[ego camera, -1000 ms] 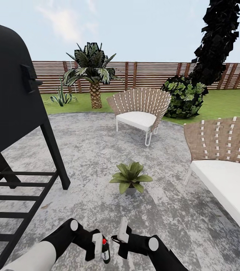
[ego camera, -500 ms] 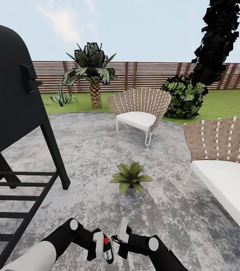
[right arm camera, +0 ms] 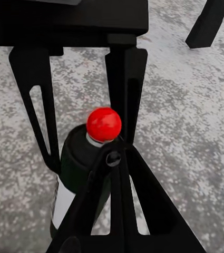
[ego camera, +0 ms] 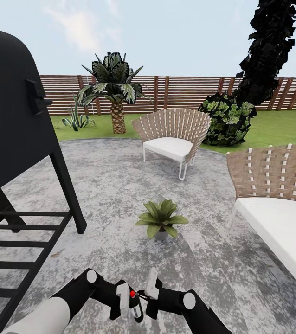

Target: Pick up the pesticide atomizer in the garden and spray insectifuge to fully cover both potted plants in the garden.

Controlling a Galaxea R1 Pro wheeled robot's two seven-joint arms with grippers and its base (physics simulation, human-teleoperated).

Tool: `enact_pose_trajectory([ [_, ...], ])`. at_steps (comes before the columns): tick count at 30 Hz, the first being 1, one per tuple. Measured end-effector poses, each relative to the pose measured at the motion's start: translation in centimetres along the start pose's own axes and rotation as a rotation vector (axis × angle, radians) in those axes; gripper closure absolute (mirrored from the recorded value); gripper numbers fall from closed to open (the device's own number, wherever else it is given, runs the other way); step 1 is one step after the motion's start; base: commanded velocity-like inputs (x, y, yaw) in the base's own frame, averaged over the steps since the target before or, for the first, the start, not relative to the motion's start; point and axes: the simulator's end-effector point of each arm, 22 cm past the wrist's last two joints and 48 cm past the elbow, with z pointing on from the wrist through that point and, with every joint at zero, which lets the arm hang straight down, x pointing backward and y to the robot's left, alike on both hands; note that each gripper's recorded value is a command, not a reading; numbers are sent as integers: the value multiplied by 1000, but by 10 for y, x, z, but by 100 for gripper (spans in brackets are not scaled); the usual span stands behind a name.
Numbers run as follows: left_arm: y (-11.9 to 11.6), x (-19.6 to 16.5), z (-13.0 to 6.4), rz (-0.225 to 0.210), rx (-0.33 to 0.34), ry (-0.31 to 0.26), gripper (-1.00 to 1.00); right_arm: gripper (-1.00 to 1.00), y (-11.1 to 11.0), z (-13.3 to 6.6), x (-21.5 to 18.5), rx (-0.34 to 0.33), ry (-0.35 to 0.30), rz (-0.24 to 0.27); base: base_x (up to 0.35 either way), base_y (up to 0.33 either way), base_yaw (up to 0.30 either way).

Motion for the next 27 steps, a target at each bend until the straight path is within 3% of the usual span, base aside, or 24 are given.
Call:
enact_pose_trajectory([
  [11,-1,-5,3,3,4,-7,100,100,0,0,0,0,0,0,0,0,0],
  [19,-3,14,-4,-11,2,22,100,100,1,0,0,-2,1,0,0,0,0],
  [20,-3,24,-8,-16,0,37,100,100,1,0,0,-2,1,0,0,0,0],
  [22,3,83,-46,-59,-34,123,100,100,1,0,1,-4,3,-3,0,0,0],
  [27,6,121,-75,-95,-61,175,100,100,2,-1,4,-6,12,-9,0,0,0],
])
